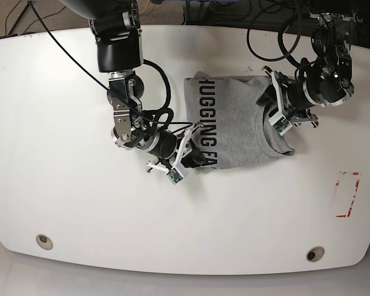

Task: Layout the t-shirt on the table in an organized manner, then fold the t-shirt properly
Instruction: 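Move the left gripper onto the folded shirt's collar edge and grasp, then rotate the folded shirt with both grippers, turning it on the table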

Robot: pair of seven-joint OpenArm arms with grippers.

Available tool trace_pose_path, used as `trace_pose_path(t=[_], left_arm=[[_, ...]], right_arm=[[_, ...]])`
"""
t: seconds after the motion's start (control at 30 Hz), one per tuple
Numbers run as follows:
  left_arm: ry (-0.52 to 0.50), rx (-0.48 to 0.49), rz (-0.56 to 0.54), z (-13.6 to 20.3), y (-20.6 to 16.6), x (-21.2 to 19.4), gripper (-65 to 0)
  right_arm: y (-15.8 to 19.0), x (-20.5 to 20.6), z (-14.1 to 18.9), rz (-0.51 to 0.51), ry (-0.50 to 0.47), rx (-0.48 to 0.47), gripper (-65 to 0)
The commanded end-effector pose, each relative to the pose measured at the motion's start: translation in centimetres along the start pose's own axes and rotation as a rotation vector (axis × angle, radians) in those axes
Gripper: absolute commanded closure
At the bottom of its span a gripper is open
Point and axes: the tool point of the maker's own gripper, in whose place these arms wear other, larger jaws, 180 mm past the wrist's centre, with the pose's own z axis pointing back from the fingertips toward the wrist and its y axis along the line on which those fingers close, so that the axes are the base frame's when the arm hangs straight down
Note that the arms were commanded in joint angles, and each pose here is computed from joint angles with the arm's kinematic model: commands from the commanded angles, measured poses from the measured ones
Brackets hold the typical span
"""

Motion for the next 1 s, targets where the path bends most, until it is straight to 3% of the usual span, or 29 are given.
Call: trace_pose_path(t=[0.0,0.27,0.47,0.73,0.97], left_arm=[[-0.008,0.022,-0.037,0.2,0.3,0.6,-22.6],[0.108,0.057,-0.123,-2.1,0.5,-1.3,-22.6],[0.150,0.053,-0.129,-3.9,1.7,-1.7,-22.6],[0.141,0.047,-0.156,-5.4,3.2,0.5,-22.6],[0.105,0.045,-0.236,-5.8,3.2,3.7,-22.6]], right_arm=[[-0.2,1.8,-0.3,-0.014,-0.074,0.010,-8.7],[-1.4,-0.8,-0.2,-0.063,-0.065,-0.001,-8.6],[-0.8,-2.9,0.0,-0.097,-0.051,0.005,-8.4],[-0.6,-6.4,2.3,-0.099,-0.011,-0.018,-8.2],[-1.0,-7.4,5.6,-0.125,-0.044,-0.095,-8.2]])
